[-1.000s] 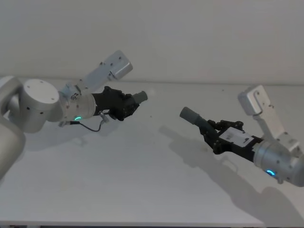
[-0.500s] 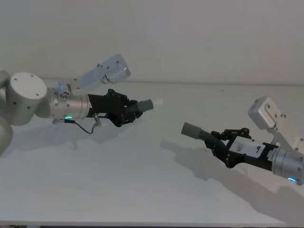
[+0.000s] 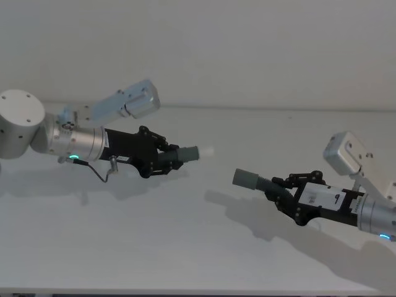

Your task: Use both hands to pick up one end of the pipe from the table, align the ends, and insert them.

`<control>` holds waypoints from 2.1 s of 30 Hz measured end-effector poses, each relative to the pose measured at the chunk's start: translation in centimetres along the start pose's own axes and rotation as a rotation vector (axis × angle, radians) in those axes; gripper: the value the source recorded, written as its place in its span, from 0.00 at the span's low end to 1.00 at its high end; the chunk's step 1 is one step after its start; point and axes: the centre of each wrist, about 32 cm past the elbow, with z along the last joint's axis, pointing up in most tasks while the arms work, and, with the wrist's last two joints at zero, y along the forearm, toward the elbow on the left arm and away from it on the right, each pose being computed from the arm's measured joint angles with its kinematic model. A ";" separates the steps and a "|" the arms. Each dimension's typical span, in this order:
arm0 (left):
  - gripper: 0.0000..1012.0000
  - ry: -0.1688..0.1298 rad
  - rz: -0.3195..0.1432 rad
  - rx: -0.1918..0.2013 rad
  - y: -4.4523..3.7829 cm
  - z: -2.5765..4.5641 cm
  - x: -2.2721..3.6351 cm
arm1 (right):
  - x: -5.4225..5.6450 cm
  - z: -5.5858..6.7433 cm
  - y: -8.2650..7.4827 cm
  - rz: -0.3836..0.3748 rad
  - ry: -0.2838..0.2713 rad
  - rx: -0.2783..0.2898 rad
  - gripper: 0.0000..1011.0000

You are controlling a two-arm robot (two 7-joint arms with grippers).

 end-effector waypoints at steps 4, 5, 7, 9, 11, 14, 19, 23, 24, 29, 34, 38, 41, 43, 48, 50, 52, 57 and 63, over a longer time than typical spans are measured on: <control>0.34 -0.010 -0.031 -0.001 0.22 -0.02 0.03 | 0.0 0.1 0.1 0.008 -0.002 0.004 0.28; 0.34 -0.013 -0.040 -0.001 0.30 -0.03 0.05 | 0.0 0.1 0.1 0.011 -0.002 0.006 0.28; 0.34 -0.017 -0.048 -0.002 0.36 -0.02 0.07 | 0.0 0.2 0.2 0.014 -0.002 0.007 0.28; 0.34 -0.023 -0.059 -0.003 0.43 0.01 0.12 | 0.0 0.2 0.2 0.017 -0.002 0.008 0.28; 0.34 -0.030 -0.068 -0.004 0.48 0.08 0.18 | 0.0 0.3 0.3 0.021 -0.001 0.010 0.28; 0.34 -0.036 -0.076 -0.006 0.49 0.12 0.24 | 0.0 0.3 0.4 0.028 0.000 0.012 0.28; 0.34 -0.046 -0.092 -0.008 0.46 0.21 0.40 | -0.1 0.4 0.5 0.034 0.002 0.013 0.28; 0.34 -0.053 -0.102 -0.009 0.35 0.30 0.49 | -0.1 0.4 0.6 0.039 0.002 0.014 0.28; 0.34 -0.056 -0.106 -0.010 0.29 0.36 0.52 | -0.1 0.4 0.7 0.039 0.002 0.014 0.28; 0.34 -0.063 -0.117 -0.011 0.10 0.50 0.60 | -0.1 0.5 0.8 0.043 0.002 0.014 0.28; 0.34 -0.068 -0.128 -0.011 -0.09 0.61 0.69 | 0.0 0.5 0.9 0.045 0.002 0.014 0.28; 0.34 -0.071 -0.134 -0.011 -0.21 0.69 0.74 | 0.1 0.5 1.0 0.045 0.002 0.014 0.28; 0.34 -0.073 -0.138 -0.010 -0.29 0.74 0.76 | 0.1 0.5 1.0 0.045 0.001 0.014 0.28; 0.34 -0.073 -0.140 -0.009 -0.33 0.75 0.76 | 0.2 0.5 1.1 0.043 0.002 0.014 0.28; 0.34 -0.076 -0.144 -0.006 -0.41 0.84 0.78 | 0.3 0.5 1.1 0.039 0.002 0.014 0.28; 0.34 -0.077 -0.145 -0.005 -0.43 0.87 0.78 | 0.3 0.5 1.1 0.038 0.002 0.013 0.28; 0.34 -0.078 -0.147 -0.005 -0.47 0.89 0.77 | 0.4 0.5 1.1 0.036 0.002 0.013 0.28; 0.34 -0.078 -0.148 -0.004 -0.52 0.91 0.75 | 0.4 0.5 1.2 0.033 0.002 0.013 0.28; 0.34 -0.079 -0.150 -0.005 -0.57 0.93 0.73 | 0.5 0.5 1.2 0.032 0.002 0.010 0.28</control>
